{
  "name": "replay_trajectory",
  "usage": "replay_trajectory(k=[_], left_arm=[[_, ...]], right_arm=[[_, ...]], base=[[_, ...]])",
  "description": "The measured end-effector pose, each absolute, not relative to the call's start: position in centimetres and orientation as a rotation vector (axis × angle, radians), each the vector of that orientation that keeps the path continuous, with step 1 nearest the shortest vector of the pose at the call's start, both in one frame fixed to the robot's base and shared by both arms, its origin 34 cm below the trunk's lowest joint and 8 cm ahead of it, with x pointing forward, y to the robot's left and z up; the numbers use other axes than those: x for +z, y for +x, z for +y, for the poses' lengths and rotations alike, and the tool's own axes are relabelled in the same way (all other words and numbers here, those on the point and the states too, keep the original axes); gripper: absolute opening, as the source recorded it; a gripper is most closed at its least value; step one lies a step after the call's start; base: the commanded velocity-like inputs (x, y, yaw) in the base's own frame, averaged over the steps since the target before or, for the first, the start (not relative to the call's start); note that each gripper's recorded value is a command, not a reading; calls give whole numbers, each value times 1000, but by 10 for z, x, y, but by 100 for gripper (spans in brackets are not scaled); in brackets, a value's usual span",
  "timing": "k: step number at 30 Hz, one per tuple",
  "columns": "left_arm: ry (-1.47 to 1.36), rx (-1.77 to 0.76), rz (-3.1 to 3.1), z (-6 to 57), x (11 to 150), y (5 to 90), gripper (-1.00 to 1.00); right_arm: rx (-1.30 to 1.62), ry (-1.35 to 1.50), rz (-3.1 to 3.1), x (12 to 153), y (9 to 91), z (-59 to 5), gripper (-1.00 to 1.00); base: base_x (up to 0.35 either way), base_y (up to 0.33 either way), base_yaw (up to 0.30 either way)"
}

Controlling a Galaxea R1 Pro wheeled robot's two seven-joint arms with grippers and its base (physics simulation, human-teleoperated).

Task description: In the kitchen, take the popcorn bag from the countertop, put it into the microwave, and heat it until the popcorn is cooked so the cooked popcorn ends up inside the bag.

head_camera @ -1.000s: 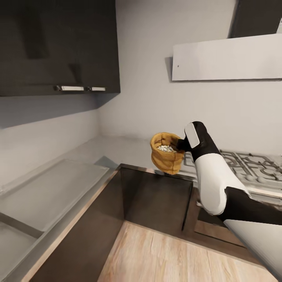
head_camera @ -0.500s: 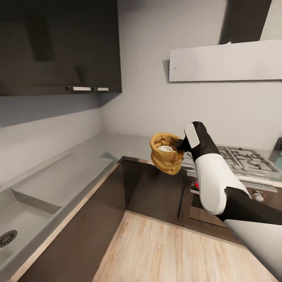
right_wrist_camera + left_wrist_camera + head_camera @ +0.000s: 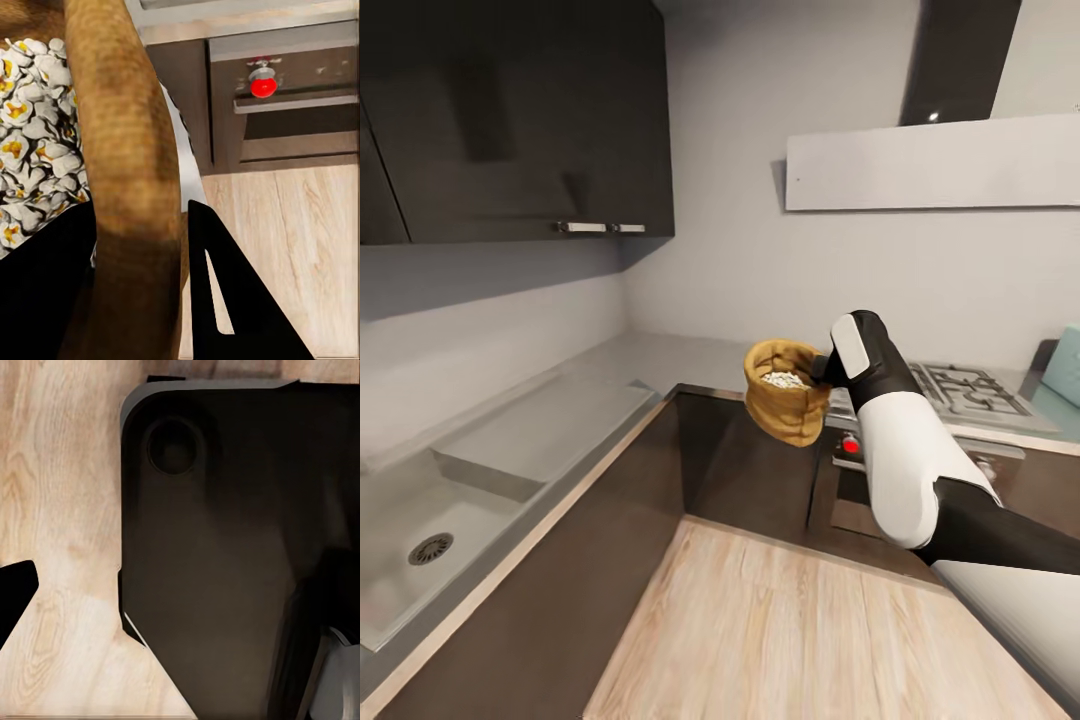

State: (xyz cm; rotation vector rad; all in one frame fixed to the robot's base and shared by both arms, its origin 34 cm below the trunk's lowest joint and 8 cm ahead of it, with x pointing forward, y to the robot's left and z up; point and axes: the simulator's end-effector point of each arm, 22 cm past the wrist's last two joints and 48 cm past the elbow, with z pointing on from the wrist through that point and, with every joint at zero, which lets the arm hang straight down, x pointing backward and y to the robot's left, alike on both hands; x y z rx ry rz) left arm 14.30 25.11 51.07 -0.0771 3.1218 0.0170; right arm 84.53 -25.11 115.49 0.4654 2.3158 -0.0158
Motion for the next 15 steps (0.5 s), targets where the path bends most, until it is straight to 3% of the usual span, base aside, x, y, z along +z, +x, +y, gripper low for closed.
replay_trajectory(k=[4, 15], left_arm=[[-73, 18, 3121, 252, 511, 143, 100], [-71, 18, 3121, 252, 511, 143, 100]], right_arm=[[-19, 478, 2315, 1154, 845, -259, -100], [-86, 524, 2459, 1049, 813, -281, -100]], base=[[-133, 0, -56], [-2, 0, -277]])
